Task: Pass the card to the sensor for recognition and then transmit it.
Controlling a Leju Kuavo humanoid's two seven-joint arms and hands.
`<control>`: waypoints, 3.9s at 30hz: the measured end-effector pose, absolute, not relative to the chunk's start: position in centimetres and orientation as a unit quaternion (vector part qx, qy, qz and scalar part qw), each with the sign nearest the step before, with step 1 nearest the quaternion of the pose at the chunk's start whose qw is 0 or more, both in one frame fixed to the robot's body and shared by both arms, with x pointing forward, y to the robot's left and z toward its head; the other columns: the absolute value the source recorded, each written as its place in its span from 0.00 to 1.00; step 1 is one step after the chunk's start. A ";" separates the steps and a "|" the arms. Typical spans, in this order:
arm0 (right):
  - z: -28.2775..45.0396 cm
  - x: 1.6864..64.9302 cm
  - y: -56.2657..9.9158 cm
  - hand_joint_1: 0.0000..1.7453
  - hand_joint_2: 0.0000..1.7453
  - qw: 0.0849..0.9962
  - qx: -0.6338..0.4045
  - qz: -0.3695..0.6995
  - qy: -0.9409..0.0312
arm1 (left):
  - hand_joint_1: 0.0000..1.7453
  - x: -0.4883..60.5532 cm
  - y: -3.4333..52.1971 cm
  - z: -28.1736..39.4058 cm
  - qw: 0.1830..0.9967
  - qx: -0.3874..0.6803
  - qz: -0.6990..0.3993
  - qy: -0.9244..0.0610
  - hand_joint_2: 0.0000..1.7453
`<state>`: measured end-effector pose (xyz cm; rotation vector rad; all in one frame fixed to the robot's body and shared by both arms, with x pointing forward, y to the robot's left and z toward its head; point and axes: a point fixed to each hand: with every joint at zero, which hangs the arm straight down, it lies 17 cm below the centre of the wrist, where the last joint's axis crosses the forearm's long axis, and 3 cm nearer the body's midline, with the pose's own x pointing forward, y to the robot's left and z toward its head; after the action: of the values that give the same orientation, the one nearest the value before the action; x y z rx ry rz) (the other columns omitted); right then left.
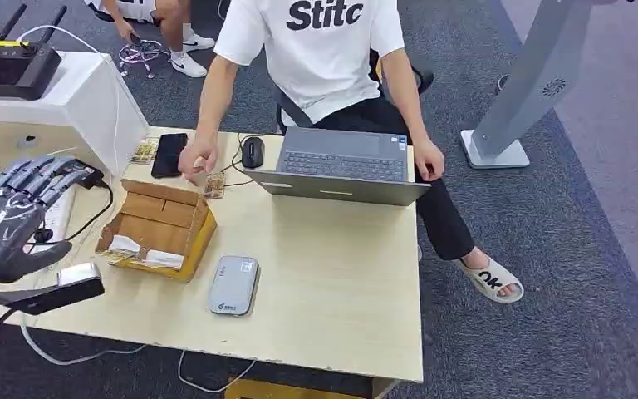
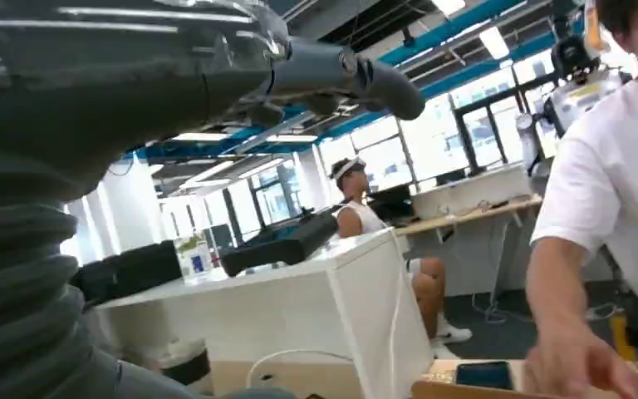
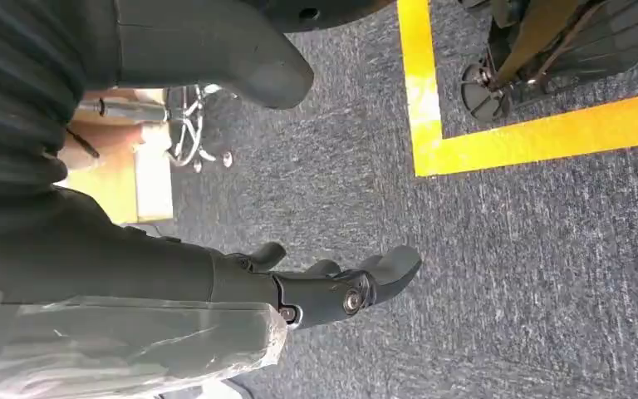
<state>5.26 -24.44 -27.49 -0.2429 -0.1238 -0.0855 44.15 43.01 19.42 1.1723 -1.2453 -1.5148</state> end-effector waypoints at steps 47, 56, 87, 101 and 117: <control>-27.5 5.9 -23.2 0.00 1.00 0.991 -0.118 -0.015 -0.061 | 0.00 47.7 40.4 9.7 0.549 0.332 -0.600 -0.478 1.00; -27.5 6.0 -23.1 0.00 1.00 0.992 -0.113 -0.013 -0.060 | 0.00 46.9 40.0 10.8 0.584 0.239 -0.614 -0.475 1.00; -27.6 6.1 -22.9 0.00 1.00 0.992 -0.107 -0.021 -0.056 | 0.00 43.8 38.8 3.0 0.525 0.322 -0.675 -0.407 1.00; -27.6 6.2 -22.9 0.00 1.00 0.992 -0.111 -0.021 -0.057 | 0.00 43.9 33.4 -1.1 0.523 0.332 -0.645 -0.448 1.00; -27.6 5.8 -23.0 0.00 1.00 0.992 -0.111 -0.031 -0.053 | 0.00 44.2 35.9 1.2 0.535 0.308 -0.655 -0.436 1.00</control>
<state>5.83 -22.95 -27.60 -0.2225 -0.1053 -0.0621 44.16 35.88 1.20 0.7333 -1.0382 -1.5609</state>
